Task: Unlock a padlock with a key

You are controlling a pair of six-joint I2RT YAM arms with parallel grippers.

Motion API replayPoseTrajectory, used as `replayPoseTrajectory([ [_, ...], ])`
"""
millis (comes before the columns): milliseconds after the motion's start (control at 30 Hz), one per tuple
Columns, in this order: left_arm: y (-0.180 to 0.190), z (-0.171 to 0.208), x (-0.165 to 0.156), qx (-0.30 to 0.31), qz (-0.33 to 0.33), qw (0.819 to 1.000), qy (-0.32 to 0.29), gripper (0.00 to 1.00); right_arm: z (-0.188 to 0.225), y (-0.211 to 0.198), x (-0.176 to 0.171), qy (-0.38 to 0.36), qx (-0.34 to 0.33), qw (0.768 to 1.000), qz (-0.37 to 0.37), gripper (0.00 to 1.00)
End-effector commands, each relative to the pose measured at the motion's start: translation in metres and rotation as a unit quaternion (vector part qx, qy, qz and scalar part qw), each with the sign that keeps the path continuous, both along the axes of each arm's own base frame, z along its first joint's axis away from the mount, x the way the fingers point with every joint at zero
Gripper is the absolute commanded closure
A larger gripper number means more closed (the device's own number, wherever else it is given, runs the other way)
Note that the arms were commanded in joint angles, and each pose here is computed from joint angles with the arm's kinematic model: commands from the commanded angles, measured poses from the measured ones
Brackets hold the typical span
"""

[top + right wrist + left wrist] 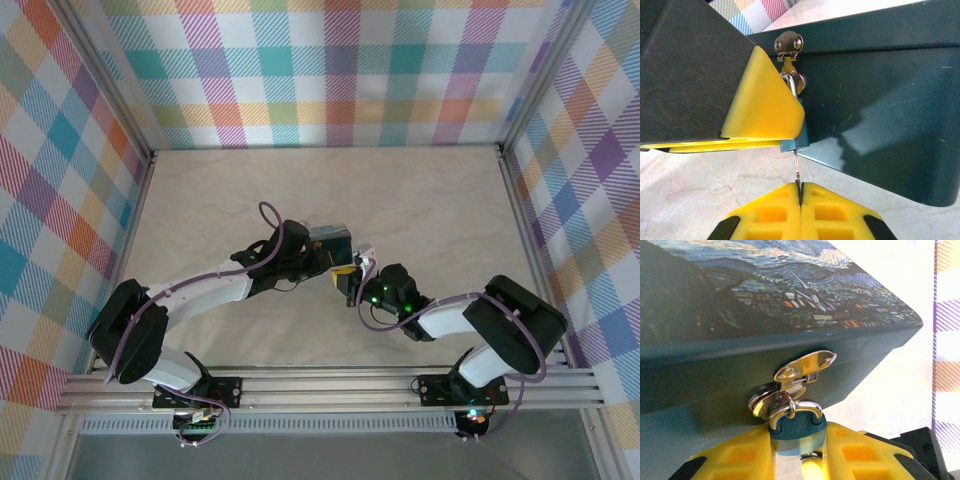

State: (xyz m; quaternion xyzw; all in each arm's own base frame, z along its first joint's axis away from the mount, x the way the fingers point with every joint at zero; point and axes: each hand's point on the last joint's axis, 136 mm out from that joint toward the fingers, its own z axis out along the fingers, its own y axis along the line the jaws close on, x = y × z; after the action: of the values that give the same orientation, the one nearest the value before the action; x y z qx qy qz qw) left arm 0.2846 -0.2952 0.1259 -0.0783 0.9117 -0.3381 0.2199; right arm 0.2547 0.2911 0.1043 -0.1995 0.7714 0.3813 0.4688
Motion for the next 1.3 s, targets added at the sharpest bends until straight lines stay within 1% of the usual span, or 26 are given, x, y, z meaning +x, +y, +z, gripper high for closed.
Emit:
replayPoseTrajectory([
  [0,-0.015,0.025,-0.001,-0.034,-0.018,0.999,-0.013,0.75,0.022,0.008,0.009,-0.029,0.035,0.999,-0.005,1.0],
  [333,-0.016,0.02,-0.001,-0.033,-0.02,0.999,-0.006,0.75,0.028,0.008,0.015,-0.047,0.031,0.998,-0.012,1.0],
  [533,-0.013,0.017,-0.003,-0.026,-0.019,0.999,-0.004,0.75,0.032,-0.004,0.019,-0.059,0.021,0.998,-0.029,1.0],
  [800,-0.014,0.016,-0.003,-0.027,-0.02,0.999,-0.002,0.75,0.036,0.005,0.017,-0.055,0.028,0.998,-0.006,1.0],
  [967,-0.017,0.017,-0.003,-0.033,-0.022,0.999,-0.002,0.75,0.029,0.007,0.019,-0.051,0.023,0.998,-0.005,1.0],
  [1100,-0.017,0.019,-0.003,-0.033,-0.023,0.999,-0.002,0.75,0.026,-0.001,0.026,-0.064,0.007,0.998,-0.023,1.0],
  [1267,-0.017,0.02,-0.004,-0.033,-0.027,0.999,-0.002,0.75,0.023,-0.002,0.031,-0.063,0.001,0.998,-0.024,1.0],
])
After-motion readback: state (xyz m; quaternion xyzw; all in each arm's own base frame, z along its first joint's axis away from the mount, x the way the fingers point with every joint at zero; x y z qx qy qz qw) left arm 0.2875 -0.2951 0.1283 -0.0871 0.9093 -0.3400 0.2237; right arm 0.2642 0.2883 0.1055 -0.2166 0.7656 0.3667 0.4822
